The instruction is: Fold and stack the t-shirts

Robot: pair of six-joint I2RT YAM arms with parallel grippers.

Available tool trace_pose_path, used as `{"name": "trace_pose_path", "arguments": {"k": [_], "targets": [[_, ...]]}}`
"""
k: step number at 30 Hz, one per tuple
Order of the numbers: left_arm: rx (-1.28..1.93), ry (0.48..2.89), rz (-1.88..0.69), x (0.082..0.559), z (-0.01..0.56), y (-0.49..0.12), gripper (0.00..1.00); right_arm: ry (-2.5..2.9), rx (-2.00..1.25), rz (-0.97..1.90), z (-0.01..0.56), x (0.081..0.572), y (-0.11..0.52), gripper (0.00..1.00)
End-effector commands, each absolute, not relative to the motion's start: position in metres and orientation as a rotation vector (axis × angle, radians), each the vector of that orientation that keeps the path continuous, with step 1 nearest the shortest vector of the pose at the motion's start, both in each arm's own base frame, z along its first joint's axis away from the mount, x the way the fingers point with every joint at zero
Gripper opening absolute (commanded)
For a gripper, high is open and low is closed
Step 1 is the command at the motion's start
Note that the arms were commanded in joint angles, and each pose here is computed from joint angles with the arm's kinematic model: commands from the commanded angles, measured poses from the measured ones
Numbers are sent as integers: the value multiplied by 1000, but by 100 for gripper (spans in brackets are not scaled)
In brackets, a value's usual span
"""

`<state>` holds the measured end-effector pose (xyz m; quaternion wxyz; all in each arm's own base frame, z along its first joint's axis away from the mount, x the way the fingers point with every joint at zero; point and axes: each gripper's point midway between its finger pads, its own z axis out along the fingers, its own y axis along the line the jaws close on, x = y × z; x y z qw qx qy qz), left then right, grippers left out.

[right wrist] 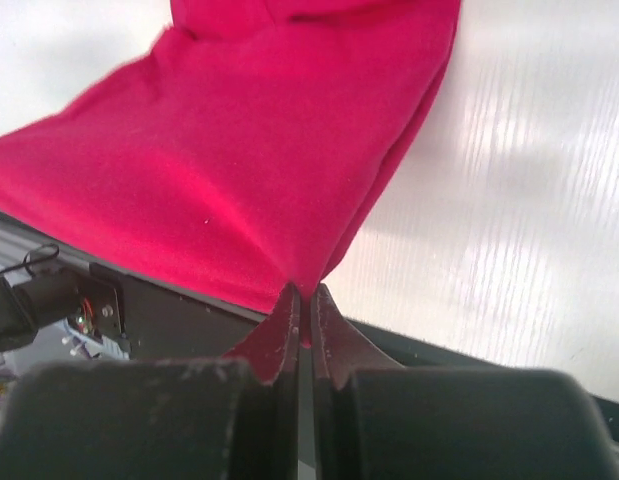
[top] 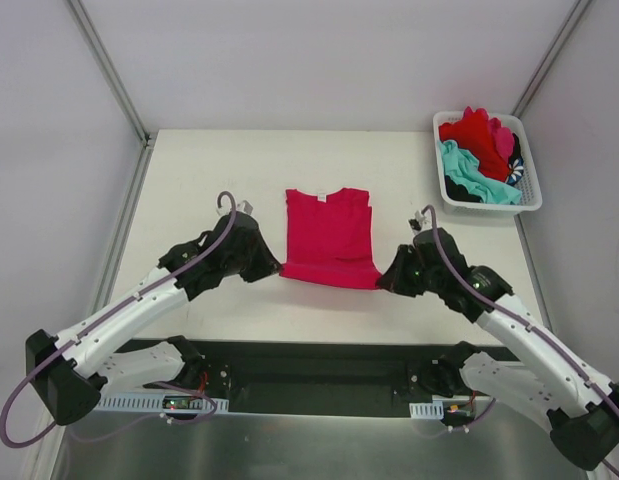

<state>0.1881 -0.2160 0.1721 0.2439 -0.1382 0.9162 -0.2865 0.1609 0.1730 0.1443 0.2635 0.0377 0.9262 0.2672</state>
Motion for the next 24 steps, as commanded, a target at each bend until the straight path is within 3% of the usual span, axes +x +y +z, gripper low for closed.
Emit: {"name": "trace_pose_path", "arguments": {"k": [1,16,24], "targets": [[-445,2445,-600,219,180,-201,0,2445,51,549,173,197,164,0],[-411,2313,-551,330,209,-210,0,2417,-55,542,183,319,175,1],[-460,2342,-504,380,179,-211,0,2429,-112,549,175,371,183,0]]}}
